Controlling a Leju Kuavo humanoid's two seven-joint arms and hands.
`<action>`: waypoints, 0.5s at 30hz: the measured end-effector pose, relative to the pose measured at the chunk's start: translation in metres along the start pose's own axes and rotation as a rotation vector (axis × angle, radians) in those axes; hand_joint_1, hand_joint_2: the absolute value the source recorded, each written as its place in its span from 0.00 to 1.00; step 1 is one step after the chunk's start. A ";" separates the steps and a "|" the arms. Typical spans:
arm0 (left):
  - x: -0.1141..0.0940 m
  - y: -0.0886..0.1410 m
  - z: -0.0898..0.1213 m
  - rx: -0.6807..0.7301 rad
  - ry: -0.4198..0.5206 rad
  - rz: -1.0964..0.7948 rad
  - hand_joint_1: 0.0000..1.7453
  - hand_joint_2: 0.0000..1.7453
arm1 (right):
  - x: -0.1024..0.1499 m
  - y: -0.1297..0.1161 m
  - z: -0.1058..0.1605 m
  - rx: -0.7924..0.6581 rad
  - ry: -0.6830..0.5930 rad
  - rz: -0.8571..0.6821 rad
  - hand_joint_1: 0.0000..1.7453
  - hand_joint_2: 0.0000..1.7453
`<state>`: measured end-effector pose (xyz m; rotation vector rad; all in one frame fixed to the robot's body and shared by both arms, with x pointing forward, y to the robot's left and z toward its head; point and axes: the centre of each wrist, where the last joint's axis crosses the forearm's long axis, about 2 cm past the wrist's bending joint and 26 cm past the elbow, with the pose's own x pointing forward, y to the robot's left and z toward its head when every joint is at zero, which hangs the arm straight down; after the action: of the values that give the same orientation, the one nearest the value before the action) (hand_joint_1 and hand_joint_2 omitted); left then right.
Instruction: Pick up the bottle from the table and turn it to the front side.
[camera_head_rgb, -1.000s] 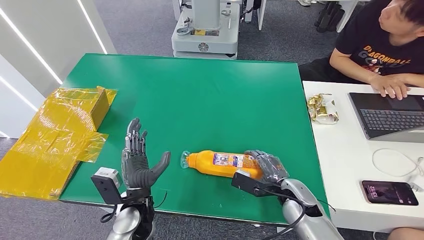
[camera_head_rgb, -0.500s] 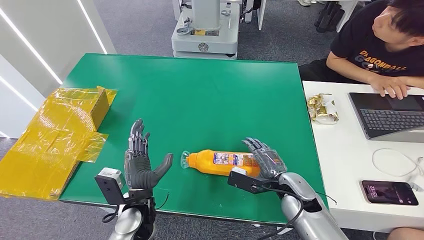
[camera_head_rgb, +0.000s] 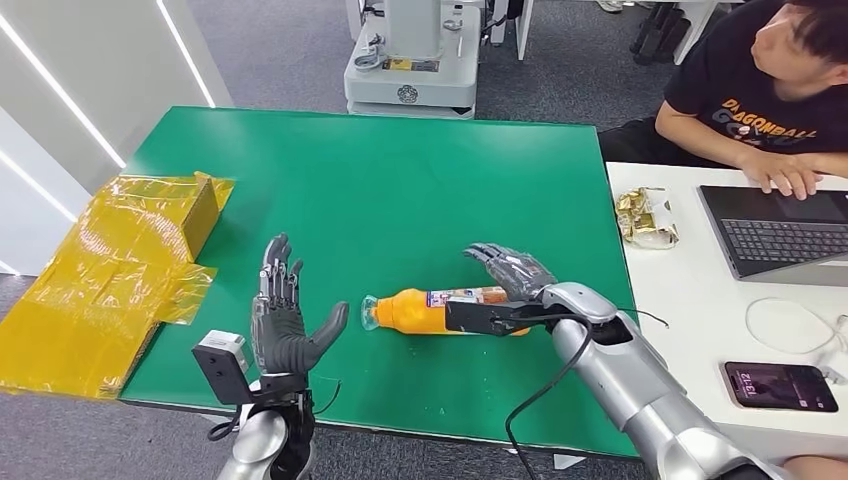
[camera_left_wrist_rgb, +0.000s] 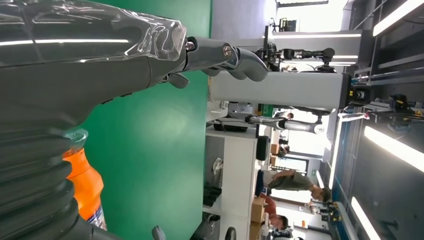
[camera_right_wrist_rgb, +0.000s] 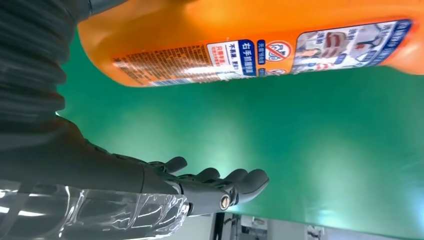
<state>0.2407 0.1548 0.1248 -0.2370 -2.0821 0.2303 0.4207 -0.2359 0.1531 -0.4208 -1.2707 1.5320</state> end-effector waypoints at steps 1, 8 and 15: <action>0.000 0.000 0.000 0.001 0.001 0.000 0.00 1.00 | 0.000 -0.001 -0.001 0.010 0.004 0.002 0.00 1.00; -0.001 0.001 0.001 0.021 0.000 -0.003 0.00 1.00 | 0.000 -0.009 -0.011 0.106 0.020 -0.003 0.00 1.00; -0.001 0.001 0.001 0.028 -0.001 -0.007 0.00 1.00 | 0.002 -0.006 -0.017 0.170 0.040 -0.005 0.00 1.00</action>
<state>0.2407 0.1558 0.1229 -0.2130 -2.0792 0.2557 0.4360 -0.2260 0.1526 -0.3363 -1.0998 1.6055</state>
